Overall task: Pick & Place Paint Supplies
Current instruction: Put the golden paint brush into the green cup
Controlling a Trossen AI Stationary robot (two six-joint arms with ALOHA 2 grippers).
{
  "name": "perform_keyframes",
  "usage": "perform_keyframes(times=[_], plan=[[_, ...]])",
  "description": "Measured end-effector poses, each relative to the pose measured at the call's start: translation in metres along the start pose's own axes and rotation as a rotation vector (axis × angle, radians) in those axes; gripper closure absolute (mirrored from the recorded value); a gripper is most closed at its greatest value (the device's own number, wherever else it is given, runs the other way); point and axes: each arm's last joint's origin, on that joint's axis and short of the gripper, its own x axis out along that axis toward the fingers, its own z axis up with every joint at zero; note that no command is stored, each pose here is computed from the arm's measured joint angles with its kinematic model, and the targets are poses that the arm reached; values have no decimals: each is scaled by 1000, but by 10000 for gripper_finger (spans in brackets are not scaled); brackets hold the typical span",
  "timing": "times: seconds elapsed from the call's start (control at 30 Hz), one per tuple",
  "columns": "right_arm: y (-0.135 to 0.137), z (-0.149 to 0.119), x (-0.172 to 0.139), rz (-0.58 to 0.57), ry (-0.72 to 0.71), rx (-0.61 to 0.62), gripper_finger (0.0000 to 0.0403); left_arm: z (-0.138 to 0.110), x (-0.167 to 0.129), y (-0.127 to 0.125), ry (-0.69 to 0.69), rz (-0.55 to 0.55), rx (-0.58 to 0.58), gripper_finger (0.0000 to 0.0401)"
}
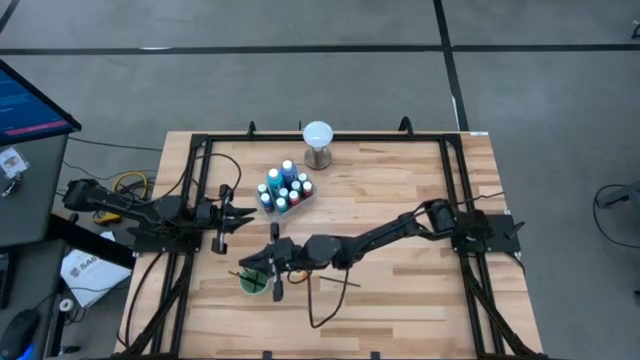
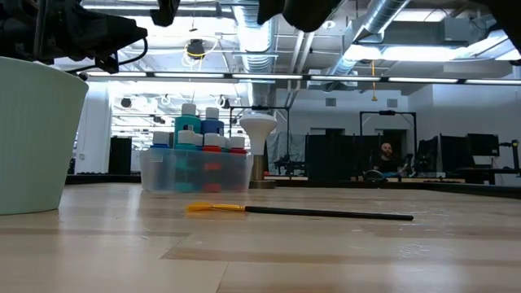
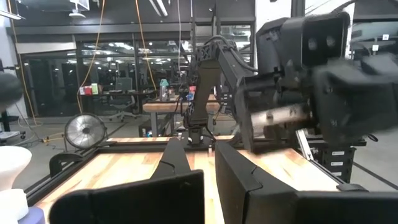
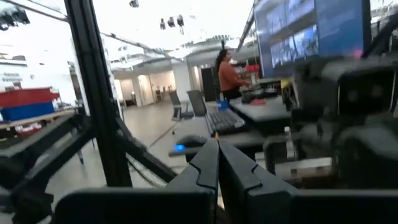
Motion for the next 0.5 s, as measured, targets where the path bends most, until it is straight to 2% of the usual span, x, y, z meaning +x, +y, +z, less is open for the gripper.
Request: perform_keyframes(times=[0.23, 0.5], plan=[[-1, -9, 0, -8, 70, -40, 403, 0, 0, 0, 3, 0, 1, 400], [-1, -9, 0, 11, 76, -57, 402, 0, 0, 0, 4, 0, 1, 400]])
